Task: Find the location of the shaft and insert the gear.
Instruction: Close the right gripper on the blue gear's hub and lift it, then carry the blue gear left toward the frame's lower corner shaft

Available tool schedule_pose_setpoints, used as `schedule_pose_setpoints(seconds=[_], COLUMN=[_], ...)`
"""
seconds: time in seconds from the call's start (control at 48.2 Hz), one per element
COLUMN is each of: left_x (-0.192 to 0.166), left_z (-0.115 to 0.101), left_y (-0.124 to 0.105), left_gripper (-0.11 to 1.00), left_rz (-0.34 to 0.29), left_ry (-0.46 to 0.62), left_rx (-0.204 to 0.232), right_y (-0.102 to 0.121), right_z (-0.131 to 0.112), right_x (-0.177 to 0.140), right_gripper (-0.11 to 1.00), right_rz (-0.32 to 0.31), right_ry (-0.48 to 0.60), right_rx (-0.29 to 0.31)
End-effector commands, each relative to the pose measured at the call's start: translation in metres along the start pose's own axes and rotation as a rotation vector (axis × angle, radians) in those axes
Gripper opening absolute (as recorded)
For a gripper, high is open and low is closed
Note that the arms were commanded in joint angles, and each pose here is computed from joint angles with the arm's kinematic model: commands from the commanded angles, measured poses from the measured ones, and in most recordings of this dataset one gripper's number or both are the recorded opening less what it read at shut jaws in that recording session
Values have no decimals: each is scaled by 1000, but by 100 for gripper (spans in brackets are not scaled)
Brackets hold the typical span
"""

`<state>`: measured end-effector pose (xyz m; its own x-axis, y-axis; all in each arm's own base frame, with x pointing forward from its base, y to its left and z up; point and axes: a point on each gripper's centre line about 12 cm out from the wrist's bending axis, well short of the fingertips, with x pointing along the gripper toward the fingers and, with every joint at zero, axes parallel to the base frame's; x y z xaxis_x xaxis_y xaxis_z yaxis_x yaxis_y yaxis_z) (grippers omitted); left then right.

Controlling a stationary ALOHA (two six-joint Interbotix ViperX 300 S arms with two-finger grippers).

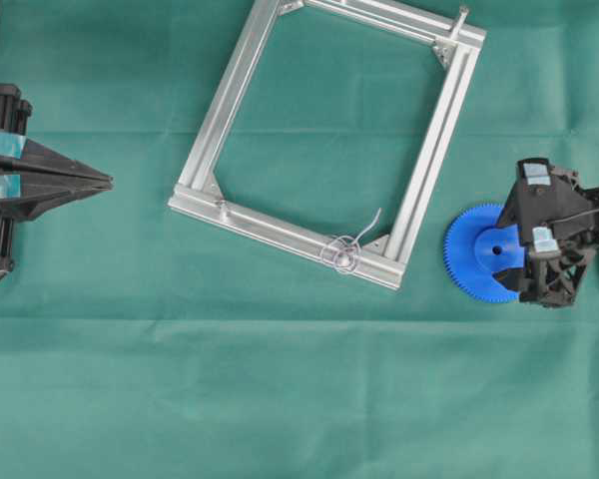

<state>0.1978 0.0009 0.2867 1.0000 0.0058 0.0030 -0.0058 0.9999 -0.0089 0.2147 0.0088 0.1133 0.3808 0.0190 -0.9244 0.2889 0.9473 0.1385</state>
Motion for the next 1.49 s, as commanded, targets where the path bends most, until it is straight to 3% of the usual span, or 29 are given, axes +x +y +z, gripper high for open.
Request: schedule_pose_setpoints(seconds=[0.0,0.519,0.602,0.726,1.1,1.474], left_x=[3,3,3,3,3,3], left_z=[9,9,9,9,9,8], left_y=[0,0,0,0,0,0], left_gripper=[0,0,0,0,0,0], left_rz=[-1,-1,-1,-1,-1,-1], left_ry=[-20,-18,-20,-20,-20,-17], left_rx=[-5,-6,-6,-6,-6,-8], right_y=[2,1,1,1,2,11], right_z=[4,2,1,0,6,28], right_x=[1,8,7,6,-4,-41], right_gripper=[92,91,86,68,69,69], right_rz=[5,-4,-6,-10,2,14], right_ry=[-14,9,17,27,-4,-49], right_rx=[-1,0,-1,-1,0,-8])
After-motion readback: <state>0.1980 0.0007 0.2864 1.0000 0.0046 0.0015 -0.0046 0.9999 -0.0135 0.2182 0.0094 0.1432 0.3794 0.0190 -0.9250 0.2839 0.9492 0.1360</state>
